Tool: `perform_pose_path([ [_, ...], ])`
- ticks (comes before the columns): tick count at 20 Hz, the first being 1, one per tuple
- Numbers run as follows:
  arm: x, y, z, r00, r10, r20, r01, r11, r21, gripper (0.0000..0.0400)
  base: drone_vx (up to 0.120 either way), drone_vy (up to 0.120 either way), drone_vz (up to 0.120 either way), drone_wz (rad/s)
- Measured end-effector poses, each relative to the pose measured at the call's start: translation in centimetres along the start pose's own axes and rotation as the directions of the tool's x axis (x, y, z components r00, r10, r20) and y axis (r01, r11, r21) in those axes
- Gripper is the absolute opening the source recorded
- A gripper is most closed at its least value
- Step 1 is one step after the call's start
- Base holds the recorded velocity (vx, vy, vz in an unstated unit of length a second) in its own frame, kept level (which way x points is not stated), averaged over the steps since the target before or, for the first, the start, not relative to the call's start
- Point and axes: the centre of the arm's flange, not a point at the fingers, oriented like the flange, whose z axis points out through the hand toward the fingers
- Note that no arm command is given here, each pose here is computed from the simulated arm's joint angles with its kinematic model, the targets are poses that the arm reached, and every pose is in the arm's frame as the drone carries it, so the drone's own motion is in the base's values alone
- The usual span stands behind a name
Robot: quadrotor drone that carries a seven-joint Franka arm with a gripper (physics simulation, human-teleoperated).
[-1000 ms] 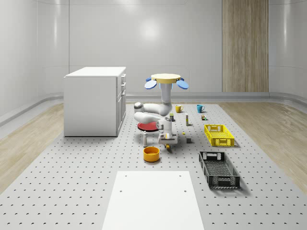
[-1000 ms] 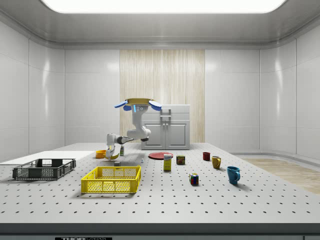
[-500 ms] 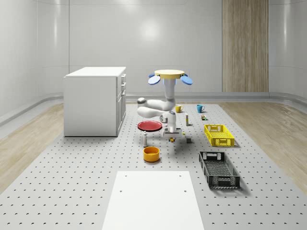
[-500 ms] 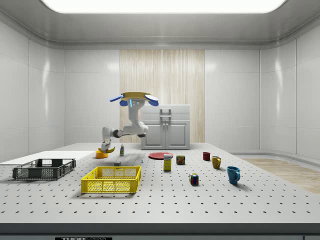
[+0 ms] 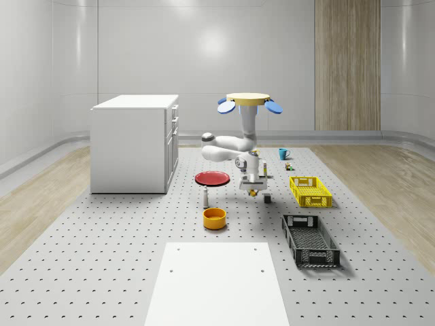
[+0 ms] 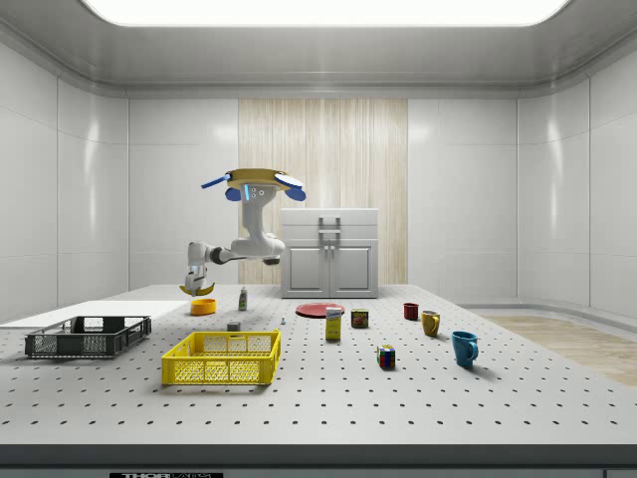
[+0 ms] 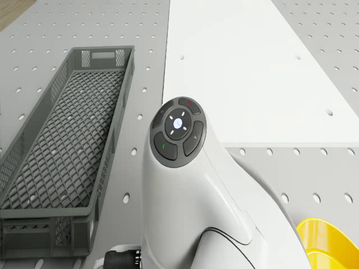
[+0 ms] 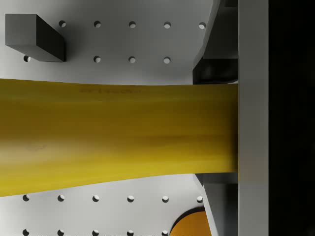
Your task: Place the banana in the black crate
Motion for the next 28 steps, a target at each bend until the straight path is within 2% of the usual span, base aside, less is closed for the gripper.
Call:
perform_pose_path([
  [2,0.00,0.00,-0.01,1.000,0.000,0.000,0.000,1.000,0.000,0.0189,0.120,0.120,0.120,0.000],
  [28,0.00,0.00,-0.03,1.000,0.001,0.000,-0.001,1.000,0.000,0.0189,0.120,0.120,0.000,0.000],
])
